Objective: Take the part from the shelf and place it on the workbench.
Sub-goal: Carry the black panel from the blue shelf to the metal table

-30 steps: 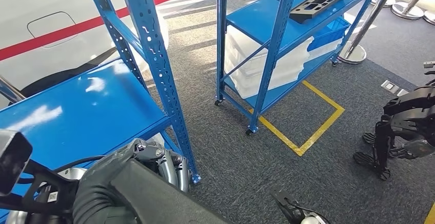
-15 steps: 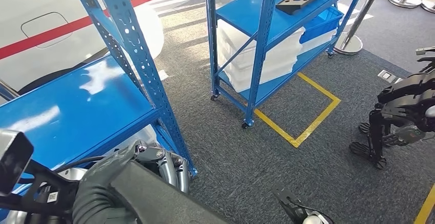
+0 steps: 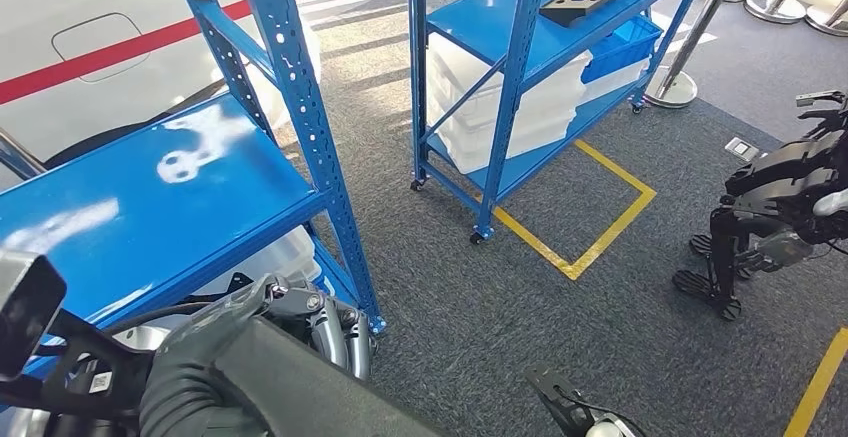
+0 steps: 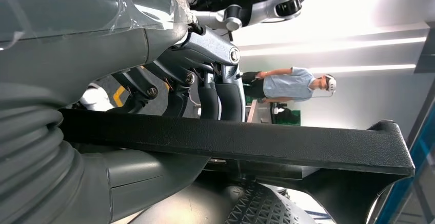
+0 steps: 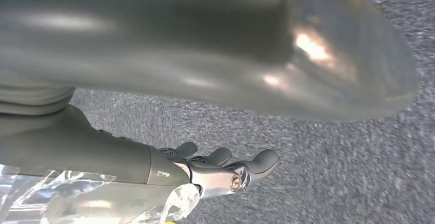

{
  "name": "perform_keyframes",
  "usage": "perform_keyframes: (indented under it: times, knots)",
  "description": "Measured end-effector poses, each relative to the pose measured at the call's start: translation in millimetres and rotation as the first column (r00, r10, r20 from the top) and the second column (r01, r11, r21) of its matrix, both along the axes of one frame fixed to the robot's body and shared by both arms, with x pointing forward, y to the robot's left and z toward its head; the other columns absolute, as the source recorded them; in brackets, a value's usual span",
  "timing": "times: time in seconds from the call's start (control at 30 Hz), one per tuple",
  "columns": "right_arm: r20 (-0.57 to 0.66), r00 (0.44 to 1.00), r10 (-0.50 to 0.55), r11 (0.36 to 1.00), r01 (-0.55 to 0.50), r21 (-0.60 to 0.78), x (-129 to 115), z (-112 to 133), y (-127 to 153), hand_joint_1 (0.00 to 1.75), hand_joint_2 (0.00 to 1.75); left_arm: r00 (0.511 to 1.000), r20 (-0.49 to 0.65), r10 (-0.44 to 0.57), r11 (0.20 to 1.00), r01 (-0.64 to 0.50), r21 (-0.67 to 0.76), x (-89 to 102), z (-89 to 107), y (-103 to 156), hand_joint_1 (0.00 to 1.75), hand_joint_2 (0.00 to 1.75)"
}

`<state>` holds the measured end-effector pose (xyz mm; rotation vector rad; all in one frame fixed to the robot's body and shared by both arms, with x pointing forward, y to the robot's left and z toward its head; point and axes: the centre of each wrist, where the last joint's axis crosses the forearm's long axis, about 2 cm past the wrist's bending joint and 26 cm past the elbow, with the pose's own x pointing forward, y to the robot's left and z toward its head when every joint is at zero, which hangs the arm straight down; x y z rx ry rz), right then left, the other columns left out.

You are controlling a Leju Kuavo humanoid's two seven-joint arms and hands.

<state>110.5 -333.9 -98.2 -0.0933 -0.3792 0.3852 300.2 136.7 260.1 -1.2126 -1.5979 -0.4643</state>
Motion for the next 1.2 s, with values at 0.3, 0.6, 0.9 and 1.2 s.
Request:
perform_keyframes:
  times: [0.3, 0.6, 0.9, 1.2]
  knots:
    - [0.007, 1.0, 0.003, 1.0, -0.003, 0.002, 3.5, 0.8, 0.9, 0.0, 0.0, 1.0, 0.006, -0.002, 1.0, 0.002, -0.001, 0.3, 1.5, 0.0, 1.75, 1.75]
    - [0.005, 1.0, 0.002, 1.0, -0.002, 0.002, 2.4, 0.5, 1.1, 0.0, 0.0, 1.0, 0.009, -0.002, 1.0, 0.002, 0.0, 0.5, 2.0, 0.5, 1.75, 1.75]
    - [0.005, 1.0, 0.007, 1.0, -0.007, 0.004, 2.2, 0.3, 2.6, 0.0, 0.0, 1.0, 0.014, -0.005, 1.0, 0.005, -0.003, 0.9, 3.8, 0.4, 1.75, 1.75]
    - [0.012, 1.0, 0.007, 1.0, -0.007, -0.002, 5.5, 1.4, -0.2, 0.0, 0.0, 1.0, 0.014, -0.006, 1.0, 0.006, -0.005, 0.6, 3.9, 0.3, 1.75, 1.75]
